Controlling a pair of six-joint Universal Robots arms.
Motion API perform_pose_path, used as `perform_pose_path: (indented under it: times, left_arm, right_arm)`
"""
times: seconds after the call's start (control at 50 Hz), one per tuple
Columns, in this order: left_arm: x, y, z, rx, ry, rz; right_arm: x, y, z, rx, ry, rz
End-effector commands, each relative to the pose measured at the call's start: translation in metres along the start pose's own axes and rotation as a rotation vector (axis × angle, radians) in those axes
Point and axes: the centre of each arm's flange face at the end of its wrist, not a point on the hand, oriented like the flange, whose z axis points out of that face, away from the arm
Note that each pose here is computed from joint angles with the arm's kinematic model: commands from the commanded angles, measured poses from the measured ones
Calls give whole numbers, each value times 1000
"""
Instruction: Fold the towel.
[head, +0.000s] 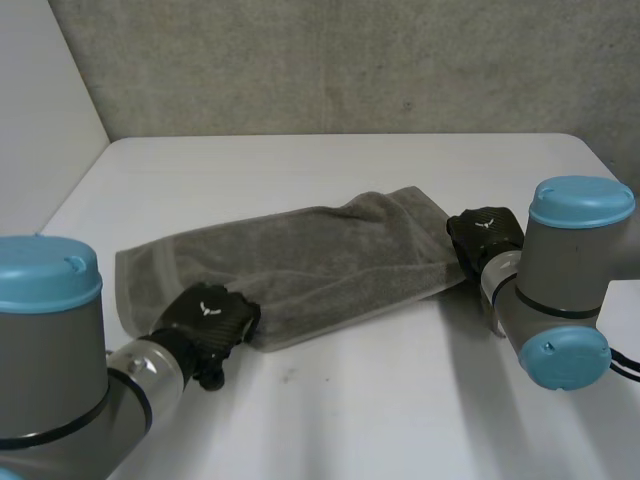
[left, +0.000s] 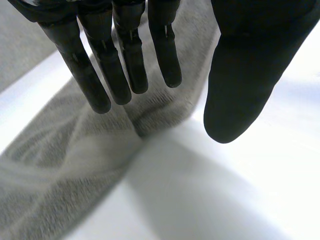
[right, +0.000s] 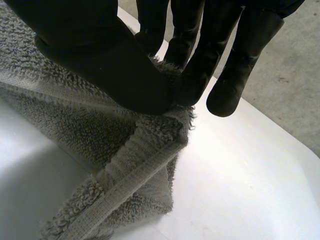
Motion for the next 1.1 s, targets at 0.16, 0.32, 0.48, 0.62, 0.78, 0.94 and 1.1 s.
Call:
perform_pose_path:
  times: [0.16, 0.32, 0.48, 0.62, 0.78, 0.94, 1.1]
  left_arm:
    - [-22, 12, 10, -52, -54, -51]
    - [-23, 18, 31, -36, -67, -48]
    - [-30, 13, 36, -17, -86, -55]
    - [-35, 2, 33, 22, -103, -53]
    - [-56, -18, 35, 109, -172, -60]
    - [-109, -29, 60, 137, -285, -96]
    - [-153, -31, 104, 156, -301, -116]
  right_arm:
    - [0, 1, 0, -3, -2, -1]
    - [-1, 3, -1, -8, -5, -2]
    - [-2, 4, -1, -9, -7, -2]
    - [-2, 4, -1, -8, -7, -2]
    - [-2, 4, -1, -6, -6, -2]
    - [-2, 5, -1, -5, -9, -2]
    - [-3, 5, -2, -7, -13, -4]
